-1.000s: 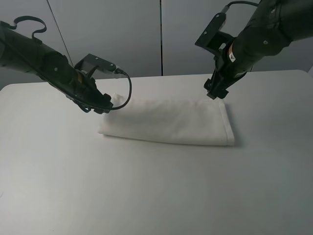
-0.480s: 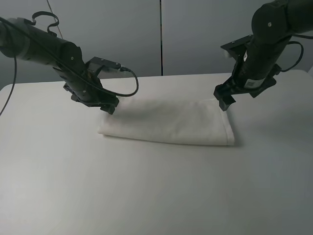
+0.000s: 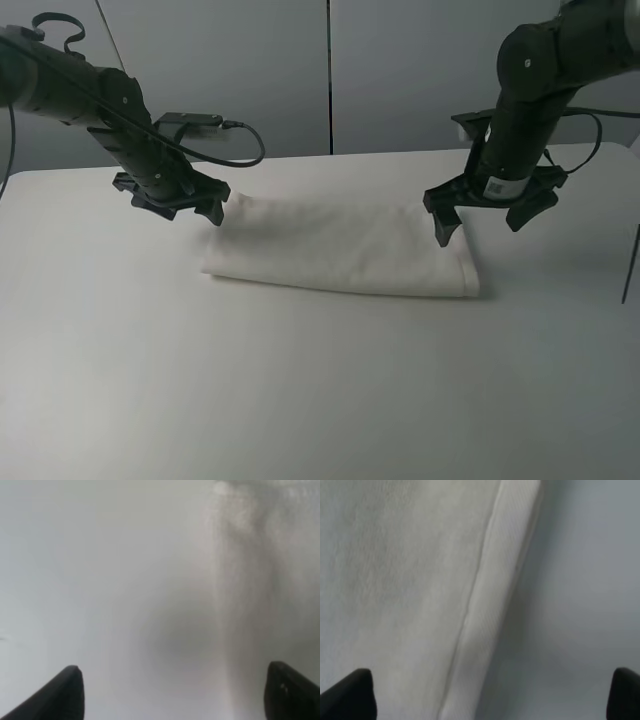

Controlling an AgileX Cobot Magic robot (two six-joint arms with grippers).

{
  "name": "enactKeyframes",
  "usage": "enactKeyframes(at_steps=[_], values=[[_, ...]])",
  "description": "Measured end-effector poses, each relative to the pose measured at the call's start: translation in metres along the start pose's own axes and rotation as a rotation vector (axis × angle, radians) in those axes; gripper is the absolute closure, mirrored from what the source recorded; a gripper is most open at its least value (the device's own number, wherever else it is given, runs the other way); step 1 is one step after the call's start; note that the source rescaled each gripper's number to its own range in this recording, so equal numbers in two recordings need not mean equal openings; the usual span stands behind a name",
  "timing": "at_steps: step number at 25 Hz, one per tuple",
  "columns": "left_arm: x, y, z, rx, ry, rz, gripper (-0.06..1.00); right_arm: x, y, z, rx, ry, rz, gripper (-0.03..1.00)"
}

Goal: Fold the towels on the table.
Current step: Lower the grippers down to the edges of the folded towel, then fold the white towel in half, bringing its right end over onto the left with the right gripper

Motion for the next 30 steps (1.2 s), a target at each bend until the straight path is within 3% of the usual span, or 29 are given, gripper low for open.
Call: enactKeyframes(at_steps=[8,20,30], values=[[0.0,0.005,0.004,0.02,-0.005,0.001,0.02,0.005,-0.008,-0.012,0.032,0.026,-0.018,-0.03],[0.0,0.026,-0.002,0.082,0.011,0.002,0.02,0.018,-0.014,-0.01,0.07,0.005,-0.114,-0.03],[0.0,0.031,0.001,0.111,0.017,0.001,0.02,-0.009,-0.016,-0.016,0.087,0.176,-0.274,-0.03]])
Point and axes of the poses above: a point on each arm's last joint axis where the gripper is mounted, y pointing out along that axis toward the gripper, x along the wrist's bending axis when the last joint is at zero, z = x × y, the point moved 5 cm from there along y, pointing out along that axis toward the gripper, and after that the axes turned 1 degree about y, right-handed, at the moved point
